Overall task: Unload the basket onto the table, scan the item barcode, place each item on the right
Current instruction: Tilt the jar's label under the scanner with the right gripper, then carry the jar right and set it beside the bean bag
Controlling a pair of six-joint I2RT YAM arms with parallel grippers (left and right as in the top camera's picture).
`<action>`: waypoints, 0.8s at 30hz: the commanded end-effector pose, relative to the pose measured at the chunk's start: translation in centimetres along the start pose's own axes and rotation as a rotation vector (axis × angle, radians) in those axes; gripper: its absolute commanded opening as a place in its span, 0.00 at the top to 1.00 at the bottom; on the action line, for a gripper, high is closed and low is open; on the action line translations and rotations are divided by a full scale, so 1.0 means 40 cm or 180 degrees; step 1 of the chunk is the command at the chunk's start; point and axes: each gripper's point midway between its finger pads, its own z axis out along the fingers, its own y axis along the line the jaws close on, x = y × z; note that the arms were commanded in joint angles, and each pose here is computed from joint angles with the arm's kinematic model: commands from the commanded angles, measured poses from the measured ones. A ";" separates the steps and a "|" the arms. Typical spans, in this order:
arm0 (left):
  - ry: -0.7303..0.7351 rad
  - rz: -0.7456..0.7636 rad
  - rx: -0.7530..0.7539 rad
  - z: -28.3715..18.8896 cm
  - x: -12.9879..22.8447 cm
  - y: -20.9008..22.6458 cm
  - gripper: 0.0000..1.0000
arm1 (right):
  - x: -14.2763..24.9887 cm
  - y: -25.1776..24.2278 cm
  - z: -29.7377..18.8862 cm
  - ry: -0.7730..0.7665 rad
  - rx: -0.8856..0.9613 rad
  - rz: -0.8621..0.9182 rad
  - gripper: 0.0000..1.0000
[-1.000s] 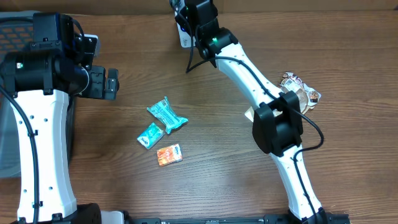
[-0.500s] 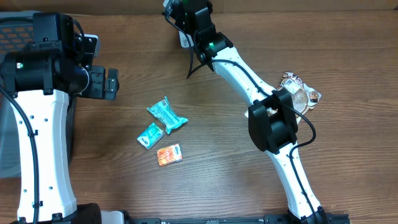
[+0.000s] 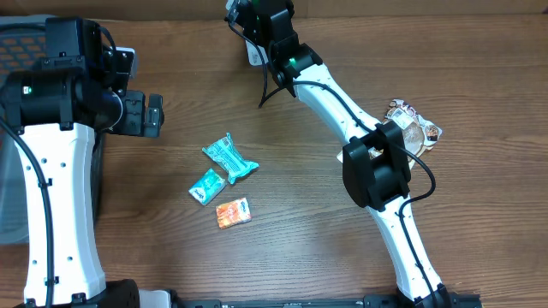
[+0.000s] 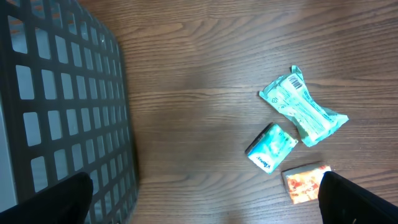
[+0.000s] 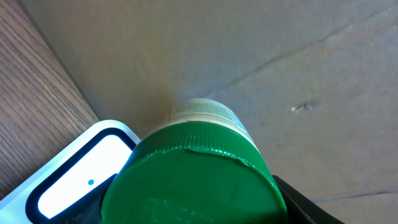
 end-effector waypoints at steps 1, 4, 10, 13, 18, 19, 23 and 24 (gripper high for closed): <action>-0.0017 0.0038 -0.0007 -0.002 -0.005 0.001 0.00 | -0.015 -0.031 -0.009 -0.0034 0.0089 0.0028 0.74; -0.0017 0.0038 -0.0007 -0.002 -0.005 0.001 0.00 | -0.032 -0.019 -0.024 -0.0059 -0.0028 0.0000 0.79; -0.0017 0.0039 -0.0008 -0.002 -0.005 0.001 0.00 | -0.099 -0.024 -0.106 -0.0224 -0.0488 0.0208 0.79; -0.0017 0.0038 -0.0008 -0.002 -0.005 0.001 0.01 | -0.138 -0.051 -0.167 -0.0276 -0.0637 0.0364 0.78; -0.0017 0.0038 -0.0008 -0.002 -0.005 0.001 0.00 | -0.199 -0.069 -0.323 -0.0266 -0.1188 0.0931 0.78; -0.0017 0.0039 -0.0007 -0.002 -0.005 0.001 0.00 | -0.198 -0.063 -0.352 -0.0195 -0.1328 0.1085 0.78; -0.0017 0.0038 -0.0007 -0.002 -0.005 0.001 0.00 | -0.125 -0.020 -0.438 0.0442 -0.1692 0.1511 0.79; -0.0017 0.0038 -0.0007 -0.002 -0.005 0.001 0.00 | -0.103 0.000 -0.456 0.0627 -0.1794 0.1624 0.77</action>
